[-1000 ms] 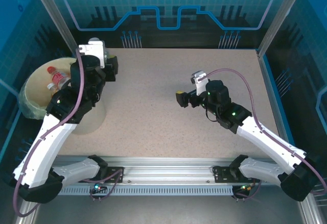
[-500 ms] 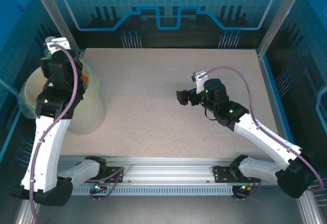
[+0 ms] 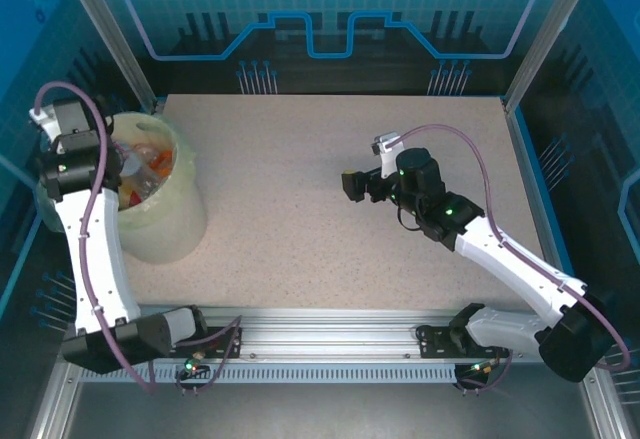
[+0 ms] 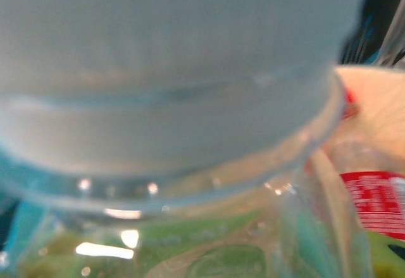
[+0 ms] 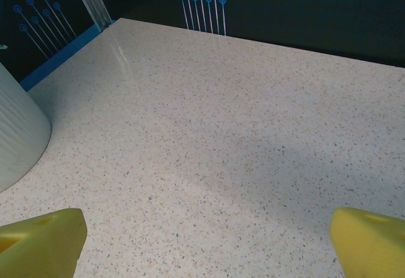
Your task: Put the plastic bottles in the bin
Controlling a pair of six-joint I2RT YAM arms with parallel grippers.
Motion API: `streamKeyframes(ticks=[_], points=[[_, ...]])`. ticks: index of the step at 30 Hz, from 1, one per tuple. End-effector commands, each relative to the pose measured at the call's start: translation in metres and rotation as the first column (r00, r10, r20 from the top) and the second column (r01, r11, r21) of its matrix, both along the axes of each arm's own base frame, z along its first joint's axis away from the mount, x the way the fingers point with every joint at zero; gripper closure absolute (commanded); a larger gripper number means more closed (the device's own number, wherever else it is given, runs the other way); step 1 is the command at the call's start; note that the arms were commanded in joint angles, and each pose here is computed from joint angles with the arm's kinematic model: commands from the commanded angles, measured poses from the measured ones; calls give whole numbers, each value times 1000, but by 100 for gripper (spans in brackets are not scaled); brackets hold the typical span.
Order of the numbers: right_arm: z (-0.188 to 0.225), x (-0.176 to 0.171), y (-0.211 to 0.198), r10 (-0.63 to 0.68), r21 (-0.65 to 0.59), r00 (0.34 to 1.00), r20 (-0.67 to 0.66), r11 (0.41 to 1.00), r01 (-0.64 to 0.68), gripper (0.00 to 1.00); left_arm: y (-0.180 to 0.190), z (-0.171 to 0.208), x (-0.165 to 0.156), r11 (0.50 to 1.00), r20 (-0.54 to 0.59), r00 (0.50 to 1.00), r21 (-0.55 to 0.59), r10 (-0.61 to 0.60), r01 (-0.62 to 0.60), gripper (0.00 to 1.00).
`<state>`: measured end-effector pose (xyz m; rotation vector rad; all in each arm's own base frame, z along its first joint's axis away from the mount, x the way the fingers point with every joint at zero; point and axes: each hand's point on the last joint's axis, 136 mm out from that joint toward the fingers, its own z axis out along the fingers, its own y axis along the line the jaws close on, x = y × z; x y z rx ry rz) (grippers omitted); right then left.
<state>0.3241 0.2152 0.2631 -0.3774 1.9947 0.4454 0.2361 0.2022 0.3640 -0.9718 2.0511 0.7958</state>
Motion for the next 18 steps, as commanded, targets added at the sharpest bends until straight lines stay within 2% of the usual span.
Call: streamKeyframes(ticks=[1,3,5,9,14,18], points=[[12,5,0,2,16,1000,9,1000,-2,0,-2,-22,-9,987,25,999,-157,43,-39,40],[12,4,0,2,17,1000,6,1000,-2,0,1,-29,-6,980,17,999,-195,51,-47,31],[12,4,-1,0,16,1000,6,1000,0,0,2,-29,-4,978,12,998,-204,55,-52,17],[12,2,-3,-9,21,1000,6,1000,9,0,1,-14,-4,980,59,997,-193,52,-40,2],[12,2,-8,-30,21,1000,10,999,29,0,-9,8,-2,981,143,990,-195,12,17,1],[16,4,-13,-64,29,998,21,998,64,0,-29,25,8,965,250,964,-219,-86,143,1]])
